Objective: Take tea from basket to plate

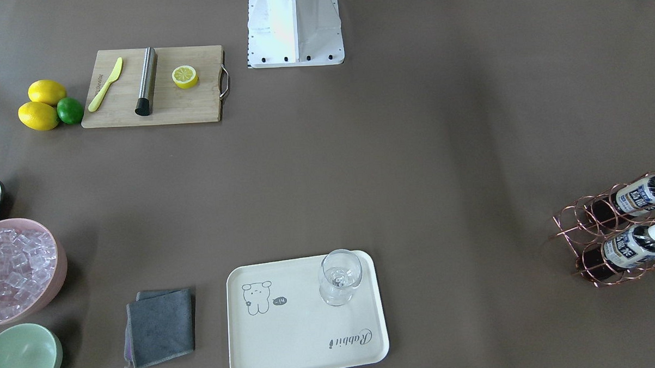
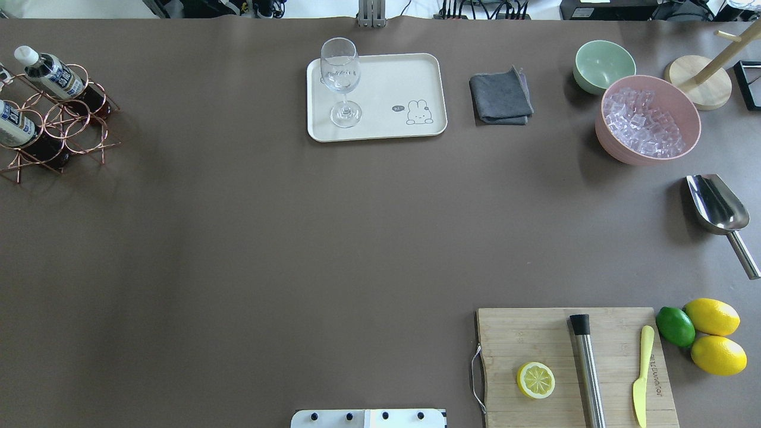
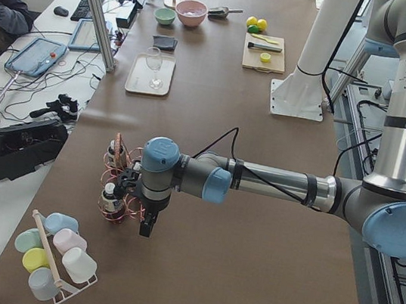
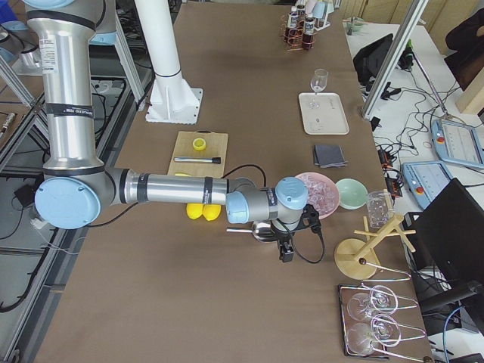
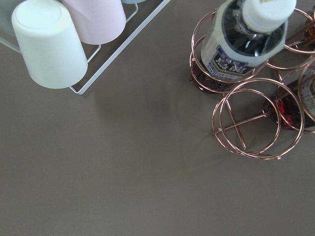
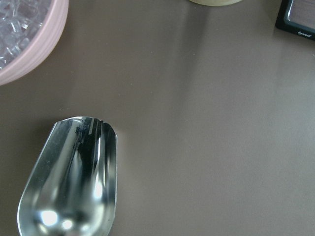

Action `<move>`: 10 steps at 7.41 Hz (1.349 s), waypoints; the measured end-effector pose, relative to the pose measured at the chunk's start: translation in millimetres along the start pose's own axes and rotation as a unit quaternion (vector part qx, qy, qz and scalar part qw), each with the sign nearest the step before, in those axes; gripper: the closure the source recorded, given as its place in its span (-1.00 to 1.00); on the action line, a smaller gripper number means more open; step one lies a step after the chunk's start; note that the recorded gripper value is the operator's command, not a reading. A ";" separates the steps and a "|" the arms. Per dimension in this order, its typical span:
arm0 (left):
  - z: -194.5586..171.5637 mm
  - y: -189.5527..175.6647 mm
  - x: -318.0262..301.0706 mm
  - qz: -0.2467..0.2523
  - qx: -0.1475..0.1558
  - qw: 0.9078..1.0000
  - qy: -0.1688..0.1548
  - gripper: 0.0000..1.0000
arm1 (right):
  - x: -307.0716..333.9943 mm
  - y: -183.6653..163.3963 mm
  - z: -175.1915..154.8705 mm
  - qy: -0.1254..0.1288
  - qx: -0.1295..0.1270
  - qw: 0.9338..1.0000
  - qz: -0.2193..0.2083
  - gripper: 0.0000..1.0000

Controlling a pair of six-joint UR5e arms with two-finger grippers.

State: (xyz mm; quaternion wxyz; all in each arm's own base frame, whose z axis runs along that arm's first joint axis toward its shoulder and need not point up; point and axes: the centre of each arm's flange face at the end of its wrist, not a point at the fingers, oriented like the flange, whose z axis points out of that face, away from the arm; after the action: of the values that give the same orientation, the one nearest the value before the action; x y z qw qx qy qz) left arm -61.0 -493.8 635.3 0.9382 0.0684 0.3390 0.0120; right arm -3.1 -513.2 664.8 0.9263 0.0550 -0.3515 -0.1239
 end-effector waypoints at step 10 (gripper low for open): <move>1.9 0.7 -1.6 0.027 -0.015 1.000 0.000 -0.97 | -16.0 34.9 -52.6 0.004 0.003 1.000 0.030 -1.00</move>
State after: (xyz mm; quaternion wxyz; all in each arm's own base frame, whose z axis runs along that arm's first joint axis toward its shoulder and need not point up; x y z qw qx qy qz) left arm -61.0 -493.5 637.8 0.9384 0.0635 0.3371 0.0424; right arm 26.9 -474.4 621.9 0.9310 0.0477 -0.3493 -0.0944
